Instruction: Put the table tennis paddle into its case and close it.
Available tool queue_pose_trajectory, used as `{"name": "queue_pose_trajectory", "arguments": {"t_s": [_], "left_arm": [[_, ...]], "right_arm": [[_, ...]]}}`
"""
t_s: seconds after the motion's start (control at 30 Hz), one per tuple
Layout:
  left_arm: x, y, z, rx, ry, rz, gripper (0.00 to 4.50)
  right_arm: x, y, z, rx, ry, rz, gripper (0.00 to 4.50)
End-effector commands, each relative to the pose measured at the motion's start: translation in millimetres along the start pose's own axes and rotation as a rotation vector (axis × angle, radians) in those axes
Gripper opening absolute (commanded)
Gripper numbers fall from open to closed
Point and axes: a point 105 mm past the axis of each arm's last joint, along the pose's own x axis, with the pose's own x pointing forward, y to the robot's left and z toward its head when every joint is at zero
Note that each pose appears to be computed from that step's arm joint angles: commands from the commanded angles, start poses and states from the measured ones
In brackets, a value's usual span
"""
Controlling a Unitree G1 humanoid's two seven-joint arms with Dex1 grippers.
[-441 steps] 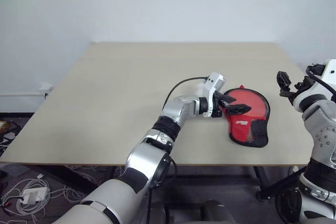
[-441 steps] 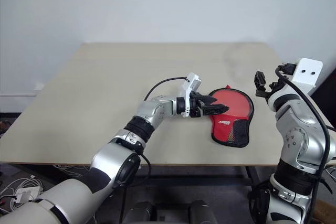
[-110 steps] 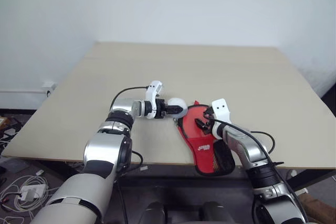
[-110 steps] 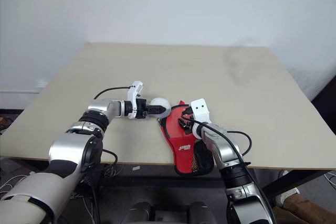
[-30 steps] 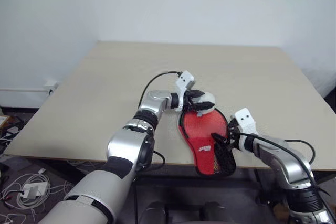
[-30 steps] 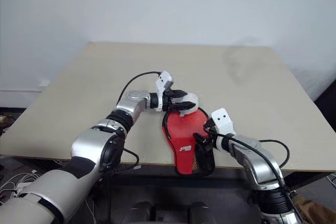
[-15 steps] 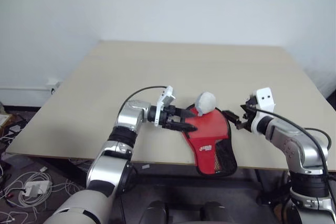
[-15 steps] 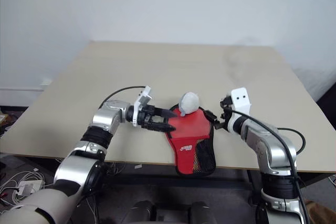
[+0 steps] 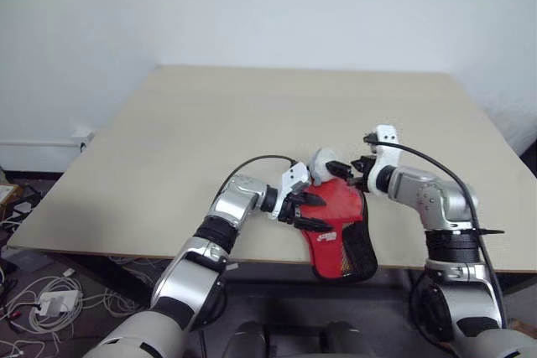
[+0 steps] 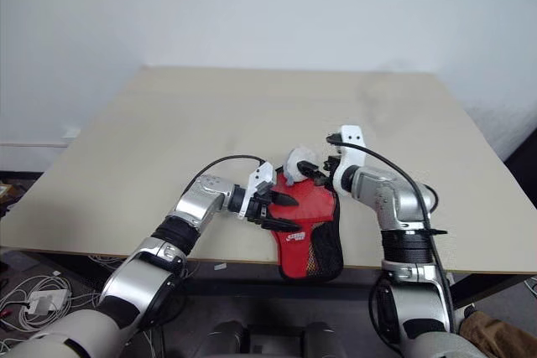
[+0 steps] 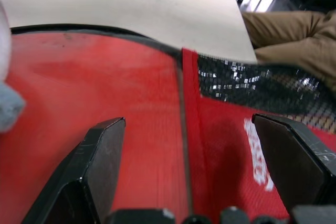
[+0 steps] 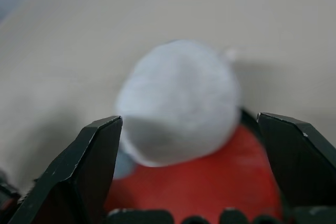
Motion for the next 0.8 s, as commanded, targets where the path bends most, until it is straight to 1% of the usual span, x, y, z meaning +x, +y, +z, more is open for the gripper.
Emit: {"name": "queue_pose_trajectory", "arguments": {"t_s": [0.03, 0.1, 0.2, 0.27, 0.3, 0.37, 0.43, 0.5, 0.57, 0.6, 0.63, 0.67, 0.73, 0.8], "left_arm": [[-4.7, 6.0, -7.8, 0.000, 0.038, 0.046, 4.12], [-5.2, 6.4, -9.2, -0.002, 0.039, 0.051, 4.12], [-3.7, 4.9, -8.9, 0.003, 0.031, 0.050, 4.12], [-2.2, 3.4, -8.6, 0.018, 0.023, 0.050, 4.12], [-1.8, 2.6, -8.5, 0.016, 0.018, 0.049, 4.12], [-2.1, 2.9, -9.6, -0.001, 0.016, 0.060, 4.12], [-3.3, 3.8, -12.6, -0.015, 0.024, 0.074, 4.12], [-4.4, 2.2, -20.3, -0.015, 0.055, 0.076, 4.12], [-5.1, 0.4, -26.8, -0.011, 0.079, 0.079, 4.12], [-5.5, 0.5, -28.3, -0.019, 0.081, 0.085, 4.12], [-5.8, 0.9, -28.7, -0.028, 0.081, 0.091, 4.12], [-5.9, 1.3, -29.0, -0.037, 0.080, 0.096, 4.12], [-5.6, 2.6, -31.0, -0.052, 0.093, 0.111, 4.12], [-5.2, 3.8, -35.5, -0.066, 0.120, 0.123, 4.12]], "right_arm": [[5.1, 6.9, 6.8, 0.012, -0.034, 0.016, 4.47], [9.5, 5.9, 1.6, 0.037, -0.035, 0.008, 4.47], [13.4, 5.9, -7.9, 0.002, -0.009, -0.013, 4.47], [15.4, 1.1, -9.4, -0.005, -0.019, -0.053, 4.47], [15.9, -3.0, -7.6, -0.017, -0.041, -0.086, 4.31], [16.6, -9.7, -5.6, -0.007, -0.070, -0.133, 3.83], [17.5, -14.2, -5.1, 0.032, -0.082, -0.162, 3.22], [17.9, -15.9, -2.7, 0.036, -0.111, -0.186, 2.41], [18.5, -14.2, -0.1, 0.042, -0.142, -0.192, 1.78], [18.6, -14.1, 1.1, 0.047, -0.156, -0.200, 1.40], [18.8, -14.2, 2.3, 0.048, -0.169, -0.207, 1.12], [18.8, -14.8, 3.2, 0.052, -0.181, -0.216, 0.69], [18.2, -21.7, 4.4, 0.050, -0.191, -0.266, 0.02], [15.6, -31.3, 7.3, 0.038, -0.206, -0.325, 0.02]]}}
